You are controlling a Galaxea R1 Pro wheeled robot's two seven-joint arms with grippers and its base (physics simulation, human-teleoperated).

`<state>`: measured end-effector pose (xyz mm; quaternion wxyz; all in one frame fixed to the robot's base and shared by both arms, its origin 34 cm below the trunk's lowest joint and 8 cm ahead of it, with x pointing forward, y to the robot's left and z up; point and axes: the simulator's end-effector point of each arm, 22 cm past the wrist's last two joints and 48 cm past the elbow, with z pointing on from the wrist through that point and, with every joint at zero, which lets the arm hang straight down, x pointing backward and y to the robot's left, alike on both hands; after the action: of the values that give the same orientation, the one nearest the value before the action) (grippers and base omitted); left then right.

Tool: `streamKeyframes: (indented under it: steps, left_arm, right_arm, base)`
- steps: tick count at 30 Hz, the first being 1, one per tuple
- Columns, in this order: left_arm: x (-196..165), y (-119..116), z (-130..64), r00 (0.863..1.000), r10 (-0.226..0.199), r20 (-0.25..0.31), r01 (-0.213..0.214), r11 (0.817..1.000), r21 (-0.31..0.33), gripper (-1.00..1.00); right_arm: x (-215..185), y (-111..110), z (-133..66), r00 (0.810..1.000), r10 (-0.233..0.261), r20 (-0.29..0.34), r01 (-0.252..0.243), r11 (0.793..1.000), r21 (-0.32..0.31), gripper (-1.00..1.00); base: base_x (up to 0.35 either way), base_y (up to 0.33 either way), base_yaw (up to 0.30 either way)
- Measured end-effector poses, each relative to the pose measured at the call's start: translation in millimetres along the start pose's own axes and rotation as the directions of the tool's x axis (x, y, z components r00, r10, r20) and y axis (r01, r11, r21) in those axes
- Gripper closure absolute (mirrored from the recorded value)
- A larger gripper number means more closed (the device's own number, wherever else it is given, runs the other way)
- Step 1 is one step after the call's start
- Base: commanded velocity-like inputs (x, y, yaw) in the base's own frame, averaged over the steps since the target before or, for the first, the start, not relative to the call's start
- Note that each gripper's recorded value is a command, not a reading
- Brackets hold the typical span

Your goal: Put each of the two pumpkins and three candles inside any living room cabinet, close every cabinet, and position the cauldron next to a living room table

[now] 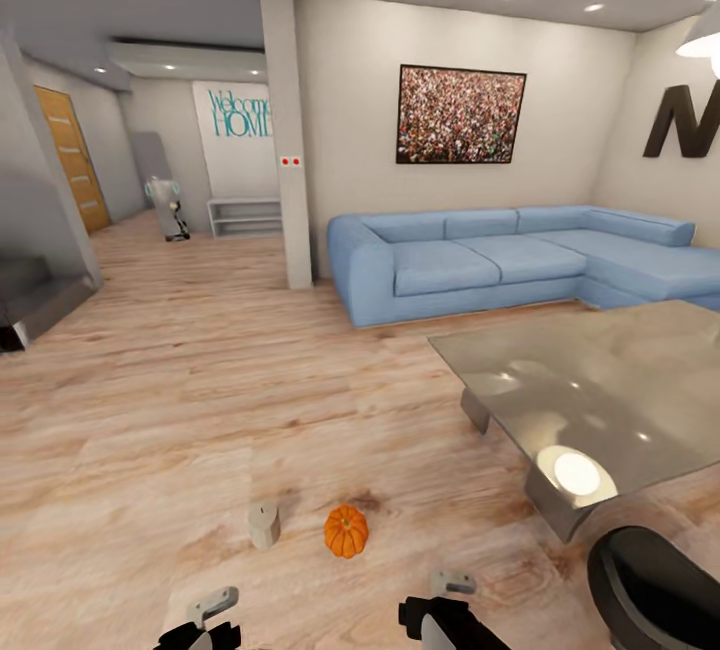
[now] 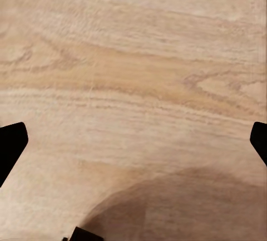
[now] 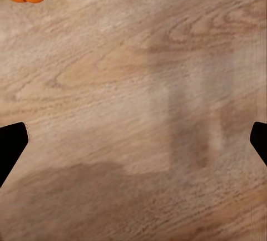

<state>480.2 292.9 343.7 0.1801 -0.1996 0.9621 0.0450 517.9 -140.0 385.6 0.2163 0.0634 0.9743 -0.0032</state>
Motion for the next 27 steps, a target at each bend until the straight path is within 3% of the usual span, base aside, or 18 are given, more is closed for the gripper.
streamKeyframes:
  steps: [8, 15, 27]
  left_arm:
    - [0, 0, 0.0, 1.000, 0.001, 0.002, -0.001, 1.000, 0.000, -1.00]
    - [0, 0, 0.0, 1.000, 0.002, 0.002, -0.002, 1.000, 0.000, -1.00]
    - [-3, 6, 0.7, 1.000, 0.000, 0.004, 0.000, 1.000, -0.007, -1.00]
  right_arm:
    - [0, -1, 0.0, 1.000, -0.001, 0.002, 0.001, 1.000, 0.004, -1.00]
    - [-8, -5, 0.9, 0.999, 0.012, 0.035, -0.012, 1.000, 0.008, -1.00]
    - [-10, -3, 0.2, 0.999, 0.021, 0.048, -0.021, 1.000, 0.006, -1.00]
  base:
    - [0.048, 0.000, 0.239]
    - [0.253, 0.000, 0.028]
    - [0.062, 0.057, 0.001]
